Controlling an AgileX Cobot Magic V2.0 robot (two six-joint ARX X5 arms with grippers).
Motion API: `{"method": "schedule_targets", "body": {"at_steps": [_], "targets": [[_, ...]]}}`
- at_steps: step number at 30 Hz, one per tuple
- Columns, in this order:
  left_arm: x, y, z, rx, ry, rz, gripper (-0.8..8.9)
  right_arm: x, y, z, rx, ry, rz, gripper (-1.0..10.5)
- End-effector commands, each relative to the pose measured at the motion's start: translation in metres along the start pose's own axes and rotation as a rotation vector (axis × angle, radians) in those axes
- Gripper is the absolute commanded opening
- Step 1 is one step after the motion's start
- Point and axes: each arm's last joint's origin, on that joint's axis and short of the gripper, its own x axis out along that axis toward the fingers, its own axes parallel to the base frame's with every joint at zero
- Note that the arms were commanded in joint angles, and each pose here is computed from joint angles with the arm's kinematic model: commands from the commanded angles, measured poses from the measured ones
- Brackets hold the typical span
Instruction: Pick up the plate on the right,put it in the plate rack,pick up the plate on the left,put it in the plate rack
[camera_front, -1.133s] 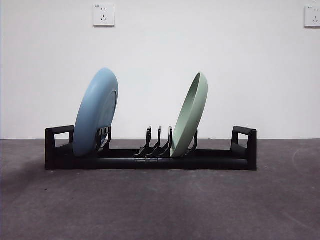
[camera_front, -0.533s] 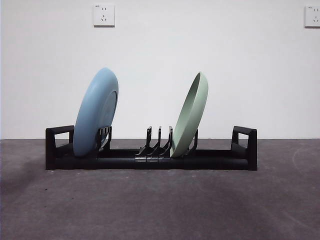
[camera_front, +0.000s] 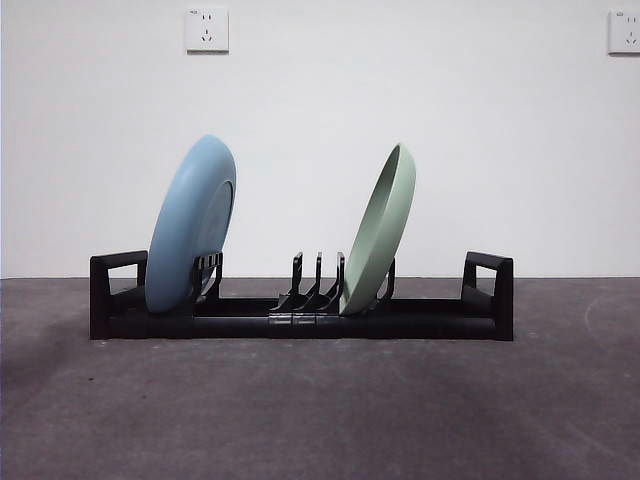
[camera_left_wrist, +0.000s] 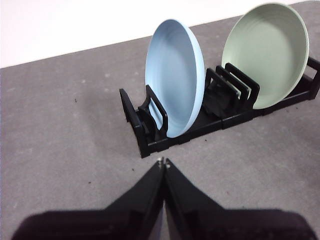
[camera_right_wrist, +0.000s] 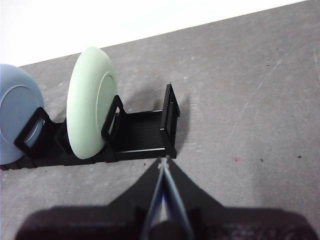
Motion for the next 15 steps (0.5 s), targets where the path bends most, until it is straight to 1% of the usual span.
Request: {"method": "schedule_targets", "body": {"at_steps": [1,5,6,7,11,15], "targets": [[0.000,0.000,-0.001,-0.011,0.002,0.005,-0.03,0.001,0.000,-0.001,0.012,-0.003,-0.001,0.0],[0.000,0.000,-0.001,-0.004,0.003,0.005,-0.03,0.001,0.000,-0.001,0.012,-0.003,0.000,0.0],[0.000,0.001,-0.002,0.042,0.005,0.018,-0.03,0.001,0.000,-0.001,0.012,-0.003,0.000,0.0],[-0.002,0.001,-0.002,0.046,-0.007,0.031,-0.03,0.001,0.000,-0.001,0.012,-0.003,-0.001,0.0],[-0.008,0.004,-0.006,0.029,-0.083,0.079,-0.03,0.001,0.000,-0.001,0.012,-0.003,-0.001,0.0],[0.002,0.009,-0.026,0.002,-0.125,0.168,-0.03,0.001,0.000,-0.001,0.012,-0.003,-0.001,0.0]]}}
